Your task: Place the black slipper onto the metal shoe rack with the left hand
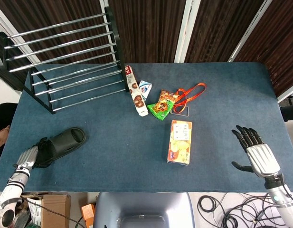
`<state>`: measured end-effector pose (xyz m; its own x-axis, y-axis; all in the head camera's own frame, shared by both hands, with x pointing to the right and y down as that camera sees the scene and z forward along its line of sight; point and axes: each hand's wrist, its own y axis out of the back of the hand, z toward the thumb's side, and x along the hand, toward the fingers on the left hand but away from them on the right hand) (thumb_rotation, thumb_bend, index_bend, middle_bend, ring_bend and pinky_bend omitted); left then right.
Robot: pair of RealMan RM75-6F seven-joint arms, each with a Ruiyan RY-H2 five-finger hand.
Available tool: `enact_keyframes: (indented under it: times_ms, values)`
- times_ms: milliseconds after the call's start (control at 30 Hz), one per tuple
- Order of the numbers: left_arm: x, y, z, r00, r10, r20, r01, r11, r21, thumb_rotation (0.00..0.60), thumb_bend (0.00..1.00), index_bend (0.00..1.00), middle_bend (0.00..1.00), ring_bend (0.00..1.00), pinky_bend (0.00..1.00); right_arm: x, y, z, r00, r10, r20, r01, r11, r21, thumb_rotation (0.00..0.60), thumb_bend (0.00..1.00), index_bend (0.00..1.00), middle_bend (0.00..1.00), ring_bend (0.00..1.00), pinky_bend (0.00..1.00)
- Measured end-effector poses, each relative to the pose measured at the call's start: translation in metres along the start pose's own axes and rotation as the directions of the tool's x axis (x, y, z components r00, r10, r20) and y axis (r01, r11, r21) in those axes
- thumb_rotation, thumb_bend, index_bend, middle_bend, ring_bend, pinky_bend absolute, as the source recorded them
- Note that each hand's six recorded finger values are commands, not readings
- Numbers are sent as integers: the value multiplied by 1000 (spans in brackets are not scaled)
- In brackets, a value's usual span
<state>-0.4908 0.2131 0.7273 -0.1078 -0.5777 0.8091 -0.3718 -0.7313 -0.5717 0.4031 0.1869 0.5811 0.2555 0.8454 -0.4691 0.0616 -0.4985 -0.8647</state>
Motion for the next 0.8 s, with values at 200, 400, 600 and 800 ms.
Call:
enact_keyframes:
  times_ms: [200, 400, 600, 800]
  values:
    - [-2, 9, 17, 996, 74, 45, -72, 996, -48, 600, 319, 470, 678, 732, 920, 0, -1, 0, 1000, 0, -2, 0, 1000, -4, 600, 81, 0, 0, 0, 61]
    - [-8, 17, 60, 982, 151, 110, -130, 976, -177, 600, 330, 521, 735, 795, 985, 0, -1, 1, 1000, -3, -9, 3, 1000, -12, 600, 80, 0, 0, 0, 60]
    - [-9, 30, 98, 976, 189, 111, -148, 940, -307, 600, 328, 535, 752, 809, 999, 2, -1, -1, 1000, -4, -5, 4, 1000, -14, 600, 81, 0, 0, 0, 59]
    - [1, 38, 118, 987, 155, 40, -123, 896, -426, 600, 326, 540, 757, 811, 1000, 2, -3, -2, 1000, 2, -3, -2, 1000, -10, 600, 81, 0, 0, 0, 59]
